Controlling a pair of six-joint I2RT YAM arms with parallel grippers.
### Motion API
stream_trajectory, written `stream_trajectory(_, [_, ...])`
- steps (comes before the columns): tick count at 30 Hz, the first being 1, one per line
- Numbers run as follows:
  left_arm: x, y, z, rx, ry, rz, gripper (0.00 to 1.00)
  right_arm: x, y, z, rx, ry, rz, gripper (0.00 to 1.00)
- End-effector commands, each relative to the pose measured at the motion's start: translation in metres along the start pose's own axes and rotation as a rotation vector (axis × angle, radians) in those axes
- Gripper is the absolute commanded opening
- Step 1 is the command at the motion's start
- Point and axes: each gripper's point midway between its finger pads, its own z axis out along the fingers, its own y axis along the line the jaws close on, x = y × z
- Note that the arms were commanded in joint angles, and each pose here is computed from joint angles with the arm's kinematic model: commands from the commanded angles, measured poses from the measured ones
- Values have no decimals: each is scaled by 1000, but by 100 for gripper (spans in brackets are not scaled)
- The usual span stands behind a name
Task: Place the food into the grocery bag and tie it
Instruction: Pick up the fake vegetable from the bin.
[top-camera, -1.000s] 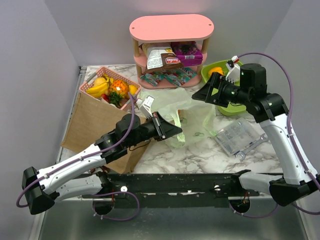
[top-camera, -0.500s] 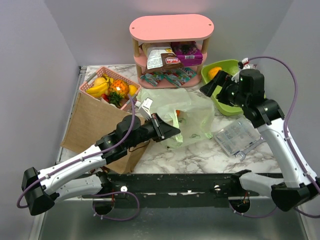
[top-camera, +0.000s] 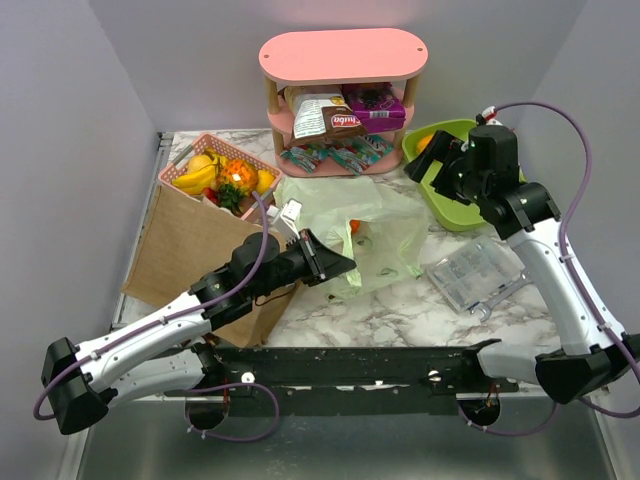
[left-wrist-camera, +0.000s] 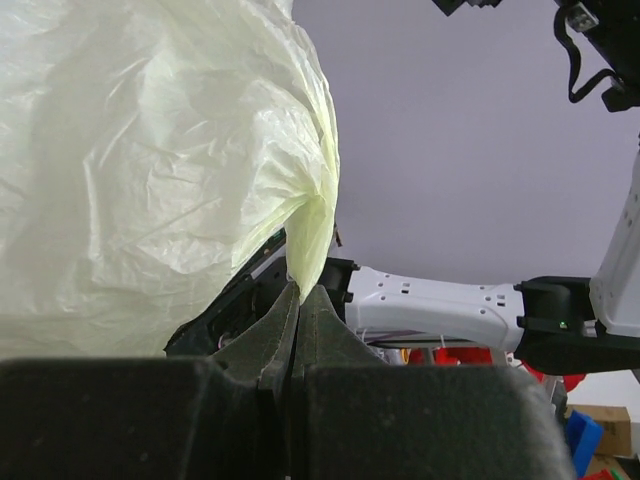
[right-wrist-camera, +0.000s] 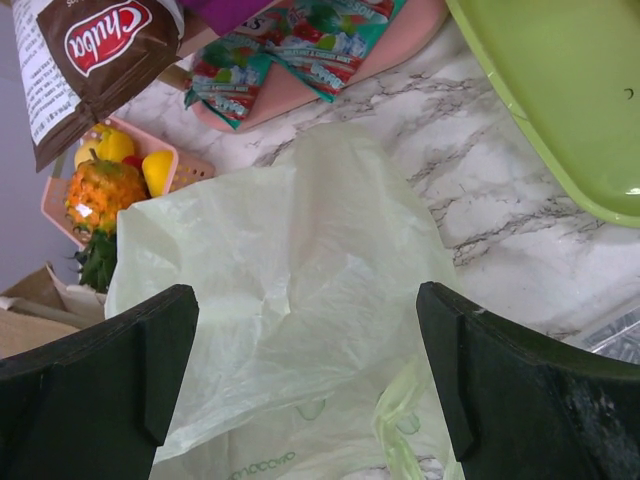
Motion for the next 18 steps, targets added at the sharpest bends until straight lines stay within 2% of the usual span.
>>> stream_trajectory(1, [-4, 3, -2, -2, -21, -8, 0, -12, 0, -20, -24, -67, -48, 100])
stream_trajectory(3, [-4, 3, -3, 0, -21, -11, 0, -18, -3, -19, -18, -106, -83, 100])
stream_trajectory(6, [-4, 2, -5, 2, -22, -12, 0, -32, -19, -9, 110, -133, -116, 100])
stream_trajectory(13, [-5, 2, -10, -1, -30, -13, 0, -38, -41, 35, 289, -85, -240, 100])
stream_trajectory(18, [-5, 6, -12, -5, -36, -22, 0, -39, -66, 67, 364, -22, -246, 100])
